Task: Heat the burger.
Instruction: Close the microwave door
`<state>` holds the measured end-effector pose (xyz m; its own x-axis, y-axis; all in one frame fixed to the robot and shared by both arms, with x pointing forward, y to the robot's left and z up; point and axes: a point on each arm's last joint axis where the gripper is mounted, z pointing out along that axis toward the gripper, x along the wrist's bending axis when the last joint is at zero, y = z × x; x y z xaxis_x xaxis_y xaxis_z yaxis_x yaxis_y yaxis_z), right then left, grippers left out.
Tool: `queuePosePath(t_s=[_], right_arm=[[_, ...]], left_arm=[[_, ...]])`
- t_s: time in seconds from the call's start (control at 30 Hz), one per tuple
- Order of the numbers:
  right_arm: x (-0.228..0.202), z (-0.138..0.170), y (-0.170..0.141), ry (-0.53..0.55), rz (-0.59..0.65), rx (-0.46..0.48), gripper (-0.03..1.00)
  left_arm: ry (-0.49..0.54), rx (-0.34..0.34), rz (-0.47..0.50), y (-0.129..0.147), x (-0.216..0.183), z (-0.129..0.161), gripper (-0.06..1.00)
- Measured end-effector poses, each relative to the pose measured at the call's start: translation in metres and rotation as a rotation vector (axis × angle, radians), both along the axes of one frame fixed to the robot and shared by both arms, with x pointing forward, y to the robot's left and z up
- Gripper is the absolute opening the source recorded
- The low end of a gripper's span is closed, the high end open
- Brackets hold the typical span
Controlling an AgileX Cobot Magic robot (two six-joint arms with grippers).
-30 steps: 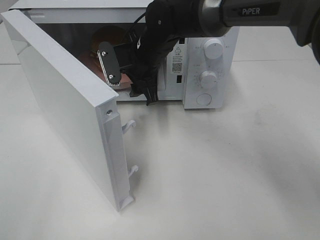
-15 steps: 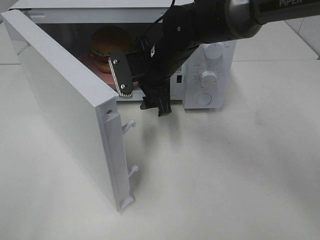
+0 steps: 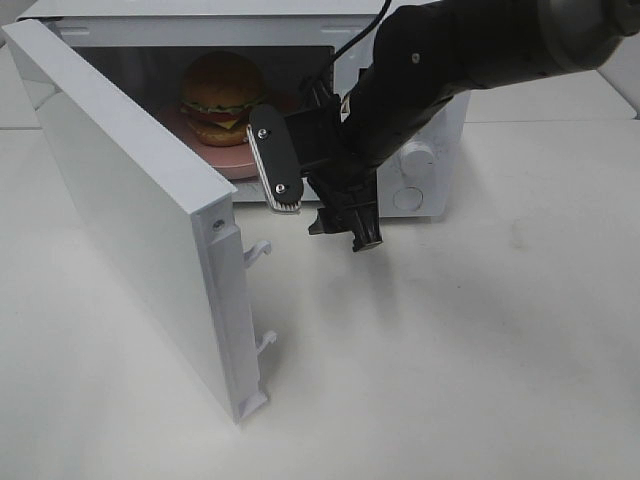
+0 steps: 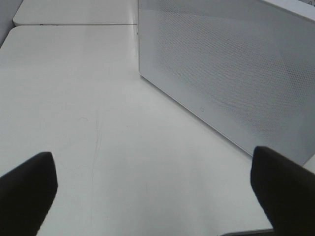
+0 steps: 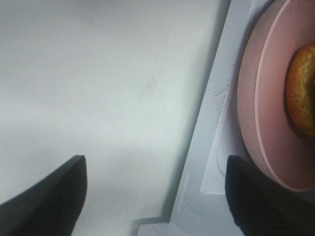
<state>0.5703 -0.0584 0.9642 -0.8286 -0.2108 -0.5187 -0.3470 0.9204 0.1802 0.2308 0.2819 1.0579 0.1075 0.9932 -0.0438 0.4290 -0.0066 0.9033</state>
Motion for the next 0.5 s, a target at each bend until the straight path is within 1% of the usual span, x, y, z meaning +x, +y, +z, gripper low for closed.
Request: queuePosePath(t_s=[0.1,0.17,0.27,0.33,0.43,0.5], right_arm=[[-0.006,0.002,-0.005,-0.005,0.0,0.003,0.76],[-0.02,0.007,-0.014,-0.008,0.0,0.004,0.76],[-0.023,0.009,-0.017,-0.008,0.0,0.004,0.76],[-0.037,0.013,-0.027,-0.012,-0.001,0.008,0.76],[-0.041,0.015,-0.029,-0.012,-0.003,0.009,0.76],[-0.056,0.022,-0.04,-0.01,-0.017,0.019,0.76]], left_arm=[[0.0,0.0,0.0,0.0,0.0,0.0,0.99],[0.0,0.0,0.0,0.0,0.0,0.0,0.99],[0.0,0.0,0.0,0.0,0.0,0.0,0.99],[0.0,0.0,0.0,0.0,0.0,0.0,0.99],[0.0,0.0,0.0,0.0,0.0,0.0,0.99],[0.0,0.0,0.0,0.0,0.0,0.0,0.99]])
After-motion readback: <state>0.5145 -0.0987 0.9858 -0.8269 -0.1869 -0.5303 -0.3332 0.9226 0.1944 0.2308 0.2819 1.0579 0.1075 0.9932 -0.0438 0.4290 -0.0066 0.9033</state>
